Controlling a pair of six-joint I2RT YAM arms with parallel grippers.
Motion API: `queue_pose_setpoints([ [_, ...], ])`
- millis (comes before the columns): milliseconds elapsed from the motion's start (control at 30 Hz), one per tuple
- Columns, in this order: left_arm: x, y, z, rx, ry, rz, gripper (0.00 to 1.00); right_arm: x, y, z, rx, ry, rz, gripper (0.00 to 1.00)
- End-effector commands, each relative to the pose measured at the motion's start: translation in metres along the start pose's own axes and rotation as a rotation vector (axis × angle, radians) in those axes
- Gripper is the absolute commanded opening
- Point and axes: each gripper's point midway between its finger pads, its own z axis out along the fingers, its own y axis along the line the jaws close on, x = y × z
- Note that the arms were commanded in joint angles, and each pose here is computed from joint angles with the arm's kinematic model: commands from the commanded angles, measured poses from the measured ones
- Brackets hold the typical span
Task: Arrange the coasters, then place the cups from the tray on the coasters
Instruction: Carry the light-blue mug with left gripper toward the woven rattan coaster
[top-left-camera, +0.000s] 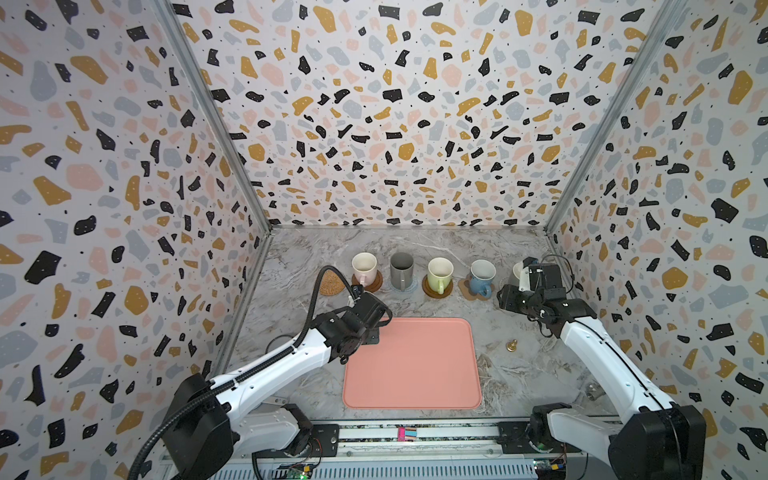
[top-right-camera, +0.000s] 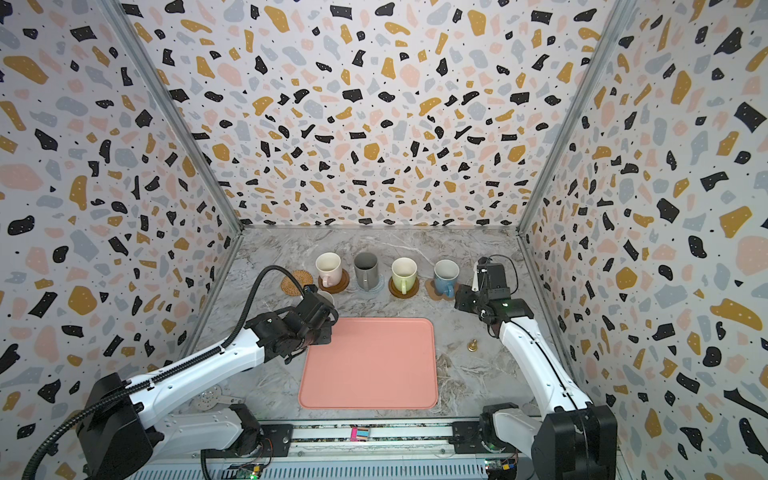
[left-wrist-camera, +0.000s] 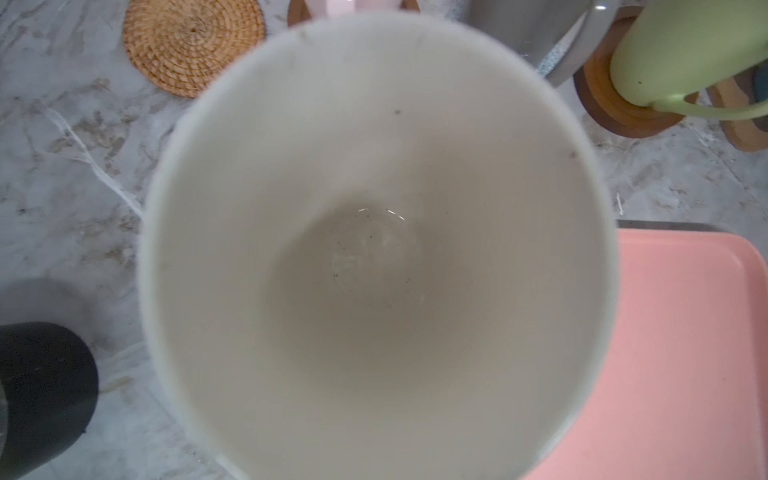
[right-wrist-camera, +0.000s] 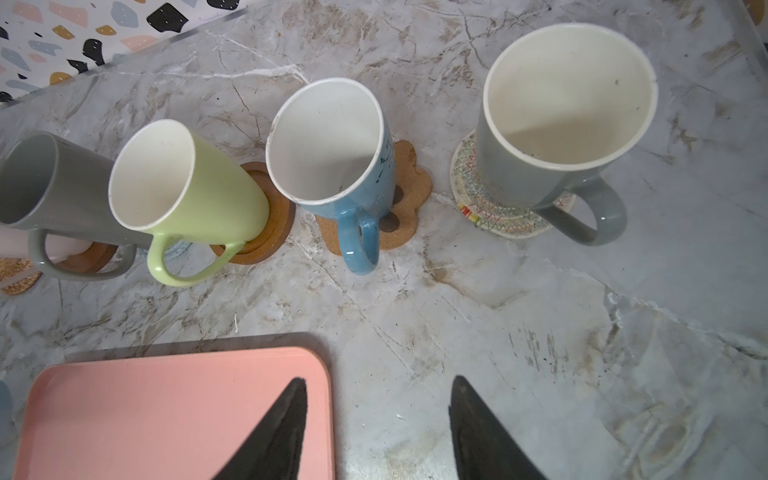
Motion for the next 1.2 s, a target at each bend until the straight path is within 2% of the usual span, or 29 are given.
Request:
queue_pose_setpoints([
  [0, -0.028, 0.000, -0.006, 0.022, -0.069, 0.017, 0.16, -0.007, -0.001, -0.010, 0.014, -0.020, 0.006, 0.57],
  [533, -0.062, 0.024, 0.023, -0.011, -0.063, -0.016, 0.16, 0.000, -0.011, -0.011, 0.062, -0.011, 0.020, 0.57],
  [1167, -0.089, 0.053, 0.039, -0.042, -0.085, -0.045, 0.15, 0.000, -0.016, -0.009, 0.087, -0.004, 0.039, 0.57],
])
